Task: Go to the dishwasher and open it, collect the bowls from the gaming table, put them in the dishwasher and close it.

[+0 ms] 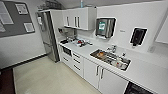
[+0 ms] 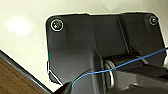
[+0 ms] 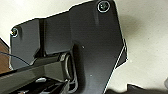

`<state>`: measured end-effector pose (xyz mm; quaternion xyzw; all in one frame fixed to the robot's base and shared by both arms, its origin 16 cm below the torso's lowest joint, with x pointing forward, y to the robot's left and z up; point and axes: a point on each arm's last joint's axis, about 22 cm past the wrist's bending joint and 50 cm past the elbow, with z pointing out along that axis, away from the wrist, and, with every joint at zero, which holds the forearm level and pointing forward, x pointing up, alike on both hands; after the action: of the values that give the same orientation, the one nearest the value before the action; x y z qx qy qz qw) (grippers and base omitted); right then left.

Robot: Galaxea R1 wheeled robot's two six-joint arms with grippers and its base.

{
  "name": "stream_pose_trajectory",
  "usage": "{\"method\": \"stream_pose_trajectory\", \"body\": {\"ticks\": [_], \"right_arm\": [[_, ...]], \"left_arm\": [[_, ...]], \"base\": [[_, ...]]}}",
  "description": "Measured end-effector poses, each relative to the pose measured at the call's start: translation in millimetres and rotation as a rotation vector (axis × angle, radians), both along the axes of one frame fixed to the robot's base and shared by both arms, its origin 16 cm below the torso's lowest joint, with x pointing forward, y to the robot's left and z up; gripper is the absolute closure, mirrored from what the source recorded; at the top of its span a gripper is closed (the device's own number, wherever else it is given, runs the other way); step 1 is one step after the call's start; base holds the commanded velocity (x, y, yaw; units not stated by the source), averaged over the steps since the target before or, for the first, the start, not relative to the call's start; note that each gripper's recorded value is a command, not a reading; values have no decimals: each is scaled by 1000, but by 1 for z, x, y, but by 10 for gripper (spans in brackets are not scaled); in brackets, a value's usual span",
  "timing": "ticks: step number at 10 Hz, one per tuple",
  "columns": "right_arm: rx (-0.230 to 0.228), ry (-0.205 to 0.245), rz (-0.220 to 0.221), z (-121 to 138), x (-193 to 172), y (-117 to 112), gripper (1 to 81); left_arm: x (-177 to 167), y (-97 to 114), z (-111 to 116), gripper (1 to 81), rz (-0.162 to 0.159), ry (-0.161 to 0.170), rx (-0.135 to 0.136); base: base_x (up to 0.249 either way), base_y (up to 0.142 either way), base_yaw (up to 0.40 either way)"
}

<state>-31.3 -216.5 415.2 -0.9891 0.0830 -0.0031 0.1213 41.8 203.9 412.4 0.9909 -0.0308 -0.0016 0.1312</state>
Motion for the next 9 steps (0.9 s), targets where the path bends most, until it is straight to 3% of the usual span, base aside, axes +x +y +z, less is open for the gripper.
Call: {"method": "stream_pose_trajectory", "body": {"ticks": [9], "right_arm": [[12, -9, -4, 1, 4, 10, 10]], "left_arm": [[4, 2, 1, 10, -4, -8, 2]], "base": [[0, 0, 356]]}}
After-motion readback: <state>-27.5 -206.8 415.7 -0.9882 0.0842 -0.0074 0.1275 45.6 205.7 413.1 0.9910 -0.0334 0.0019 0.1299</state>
